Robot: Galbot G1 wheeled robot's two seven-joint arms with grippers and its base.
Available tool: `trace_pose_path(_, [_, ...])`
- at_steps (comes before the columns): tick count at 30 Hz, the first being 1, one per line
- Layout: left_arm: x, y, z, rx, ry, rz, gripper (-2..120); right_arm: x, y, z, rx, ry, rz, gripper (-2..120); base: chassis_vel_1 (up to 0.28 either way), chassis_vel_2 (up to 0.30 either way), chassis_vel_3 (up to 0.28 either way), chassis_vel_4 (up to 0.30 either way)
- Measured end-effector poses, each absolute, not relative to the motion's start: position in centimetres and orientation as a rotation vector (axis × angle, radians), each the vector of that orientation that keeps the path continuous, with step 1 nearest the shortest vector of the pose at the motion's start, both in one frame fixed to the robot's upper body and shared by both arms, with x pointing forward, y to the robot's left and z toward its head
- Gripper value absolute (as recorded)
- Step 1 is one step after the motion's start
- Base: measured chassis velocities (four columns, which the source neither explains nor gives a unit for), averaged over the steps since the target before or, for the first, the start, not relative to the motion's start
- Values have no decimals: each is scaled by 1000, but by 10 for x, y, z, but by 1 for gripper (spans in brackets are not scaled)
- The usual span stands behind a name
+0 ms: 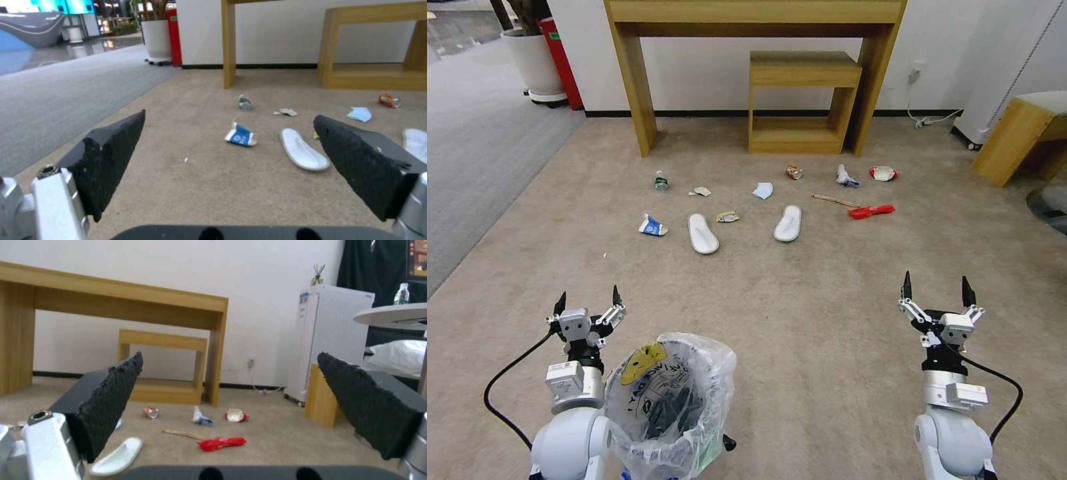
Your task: Pick up the trash bin and place the garbage on the floor into it.
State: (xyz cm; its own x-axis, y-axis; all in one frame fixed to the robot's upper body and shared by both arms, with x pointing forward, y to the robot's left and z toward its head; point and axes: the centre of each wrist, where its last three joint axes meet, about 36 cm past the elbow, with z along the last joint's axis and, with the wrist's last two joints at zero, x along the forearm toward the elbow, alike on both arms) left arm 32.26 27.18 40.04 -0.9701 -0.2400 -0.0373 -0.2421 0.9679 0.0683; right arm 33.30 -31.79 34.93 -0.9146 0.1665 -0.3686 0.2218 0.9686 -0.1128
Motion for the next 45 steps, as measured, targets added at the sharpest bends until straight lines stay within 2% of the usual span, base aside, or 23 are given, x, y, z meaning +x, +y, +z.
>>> trace_pose_path(9, [316,261,407,-360,3146,54,100,331,-322,351,299,2777,-217,100,0,0,0,0])
trace_pose_path(23, [270,249,450,-357,3485,-55,100,330,-342,359,310,2812,-232,100,0,0,0,0])
trace_pose_path(34, [226,240,458,-396,3714,14,100,331,-346,356,316,2840,-237,100,0,0,0,0])
trace_pose_path(45, [211,240,455,-474,3822,3,100,331,-347,354,330,2853,-234,100,0,0,0,0])
